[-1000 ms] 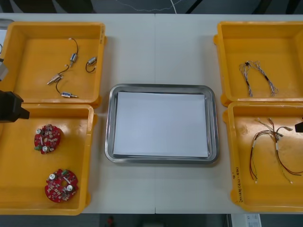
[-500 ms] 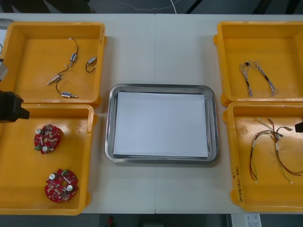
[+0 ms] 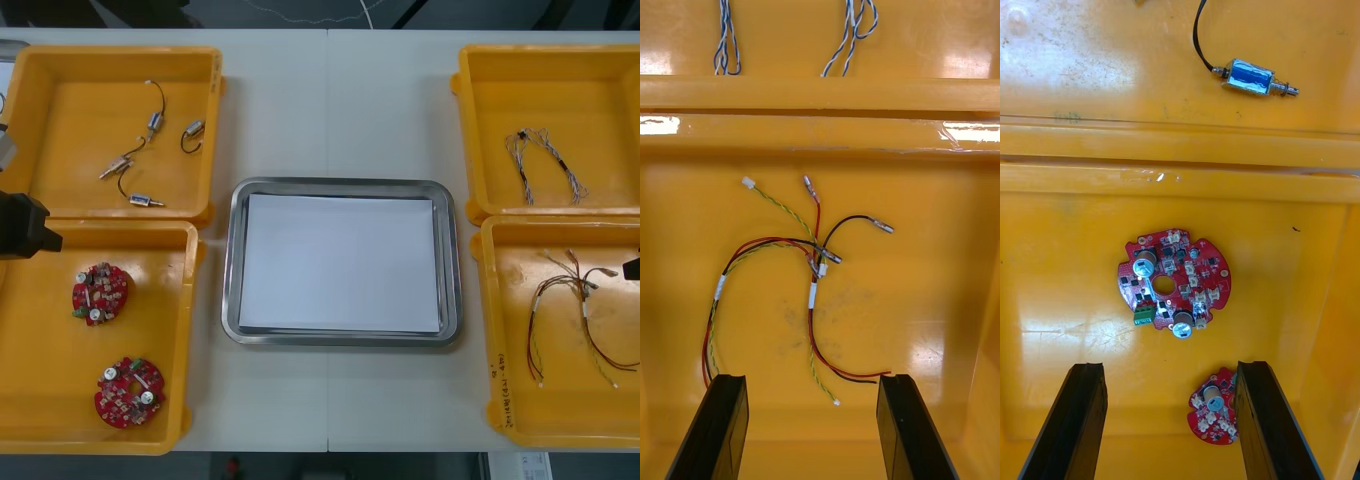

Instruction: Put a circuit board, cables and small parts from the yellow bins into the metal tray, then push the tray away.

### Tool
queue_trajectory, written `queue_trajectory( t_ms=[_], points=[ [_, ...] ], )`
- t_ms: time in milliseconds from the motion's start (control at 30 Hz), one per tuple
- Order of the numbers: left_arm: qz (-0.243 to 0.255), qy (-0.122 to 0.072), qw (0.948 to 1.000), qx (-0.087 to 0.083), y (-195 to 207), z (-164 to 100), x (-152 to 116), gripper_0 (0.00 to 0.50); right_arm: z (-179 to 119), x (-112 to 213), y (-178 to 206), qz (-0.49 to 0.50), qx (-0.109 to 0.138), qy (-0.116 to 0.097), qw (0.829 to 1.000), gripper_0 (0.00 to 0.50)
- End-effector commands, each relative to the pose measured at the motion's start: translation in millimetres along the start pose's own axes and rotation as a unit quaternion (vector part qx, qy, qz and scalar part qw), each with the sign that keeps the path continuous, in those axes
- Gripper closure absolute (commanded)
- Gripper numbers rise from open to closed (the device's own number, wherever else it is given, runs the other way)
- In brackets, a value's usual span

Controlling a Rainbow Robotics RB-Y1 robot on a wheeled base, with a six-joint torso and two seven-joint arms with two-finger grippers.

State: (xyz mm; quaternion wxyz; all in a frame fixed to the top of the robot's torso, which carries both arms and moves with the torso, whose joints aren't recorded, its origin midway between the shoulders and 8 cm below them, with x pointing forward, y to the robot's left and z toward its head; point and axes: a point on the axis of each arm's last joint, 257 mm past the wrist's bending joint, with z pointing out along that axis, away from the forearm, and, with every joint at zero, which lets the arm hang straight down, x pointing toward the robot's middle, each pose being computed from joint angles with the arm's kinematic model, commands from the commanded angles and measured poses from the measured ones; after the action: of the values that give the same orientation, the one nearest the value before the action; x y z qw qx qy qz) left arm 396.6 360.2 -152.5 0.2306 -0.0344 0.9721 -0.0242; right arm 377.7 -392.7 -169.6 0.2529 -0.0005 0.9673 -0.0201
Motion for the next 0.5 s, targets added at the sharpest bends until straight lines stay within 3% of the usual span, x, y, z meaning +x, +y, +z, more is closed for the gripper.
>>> queue_trajectory(
  t_ms=[33,500],
  points=[
    [0.037,-0.02,0.9989,-0.023,14.5,-15.5,-8.1,0.0,-9.2,0.7,-16.7,0.011,0.018,-0.003,1.0,0.0],
    [0.037,-0.02,0.9989,-0.023,14.5,-15.5,-8.1,0.0,-9.2,0.7,-16.7,0.011,0.018,-0.003,1.0,0.0]
  ],
)
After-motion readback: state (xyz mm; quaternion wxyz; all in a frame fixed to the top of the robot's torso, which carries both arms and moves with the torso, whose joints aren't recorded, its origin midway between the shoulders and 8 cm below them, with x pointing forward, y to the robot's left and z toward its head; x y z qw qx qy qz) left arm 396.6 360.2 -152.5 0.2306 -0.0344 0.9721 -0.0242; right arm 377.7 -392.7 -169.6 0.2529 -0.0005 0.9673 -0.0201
